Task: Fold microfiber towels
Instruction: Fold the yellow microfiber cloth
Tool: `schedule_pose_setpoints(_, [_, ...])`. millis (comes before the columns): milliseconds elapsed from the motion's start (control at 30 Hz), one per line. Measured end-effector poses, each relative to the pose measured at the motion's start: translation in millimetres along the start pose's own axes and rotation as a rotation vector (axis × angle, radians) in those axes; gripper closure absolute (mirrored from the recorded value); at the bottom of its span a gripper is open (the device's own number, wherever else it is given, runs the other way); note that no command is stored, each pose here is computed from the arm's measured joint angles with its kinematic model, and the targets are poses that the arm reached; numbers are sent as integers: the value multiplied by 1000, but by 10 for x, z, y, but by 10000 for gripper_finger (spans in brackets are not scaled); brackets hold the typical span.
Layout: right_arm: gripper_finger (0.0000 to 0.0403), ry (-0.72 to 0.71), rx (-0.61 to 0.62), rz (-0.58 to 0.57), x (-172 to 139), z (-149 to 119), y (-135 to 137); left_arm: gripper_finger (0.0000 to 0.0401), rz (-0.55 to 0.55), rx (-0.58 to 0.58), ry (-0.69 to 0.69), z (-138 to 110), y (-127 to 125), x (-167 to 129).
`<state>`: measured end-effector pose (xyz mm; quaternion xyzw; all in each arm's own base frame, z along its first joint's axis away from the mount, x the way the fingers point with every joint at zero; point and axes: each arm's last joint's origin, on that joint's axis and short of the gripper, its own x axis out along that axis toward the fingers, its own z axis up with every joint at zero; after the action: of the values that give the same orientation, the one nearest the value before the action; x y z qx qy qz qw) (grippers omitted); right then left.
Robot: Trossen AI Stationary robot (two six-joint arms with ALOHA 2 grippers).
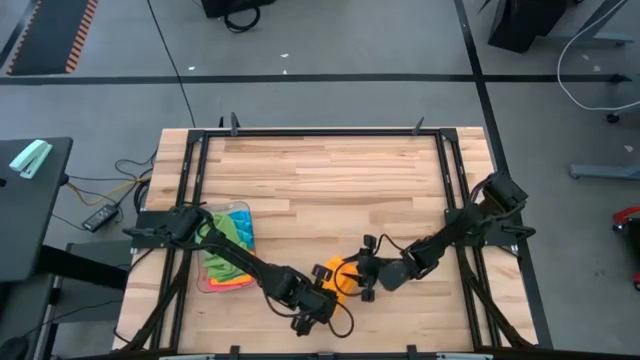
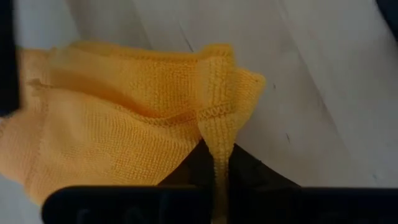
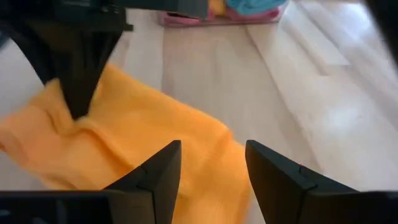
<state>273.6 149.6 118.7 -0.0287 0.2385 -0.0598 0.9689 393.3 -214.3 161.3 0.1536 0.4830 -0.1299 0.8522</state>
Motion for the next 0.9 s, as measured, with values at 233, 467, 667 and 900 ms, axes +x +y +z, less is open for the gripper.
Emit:
schedule_pose_setpoints(233, [215, 63, 22, 0, 132, -212, 108, 366, -27, -58, -19, 67, 186, -2])
schedule_pose_setpoints(467, [215, 109, 49, 11, 336, -338, 229, 375, -11, -91, -18, 65, 373, 27])
schedule_pose_setpoints(667, [215, 130, 32, 24, 322, -314, 273, 338, 12, -42, -18, 60, 564, 48])
schedule_pose_setpoints(900, [215, 137, 28, 49, 282, -305, 301, 328, 53, 68, -30, 85, 705, -57])
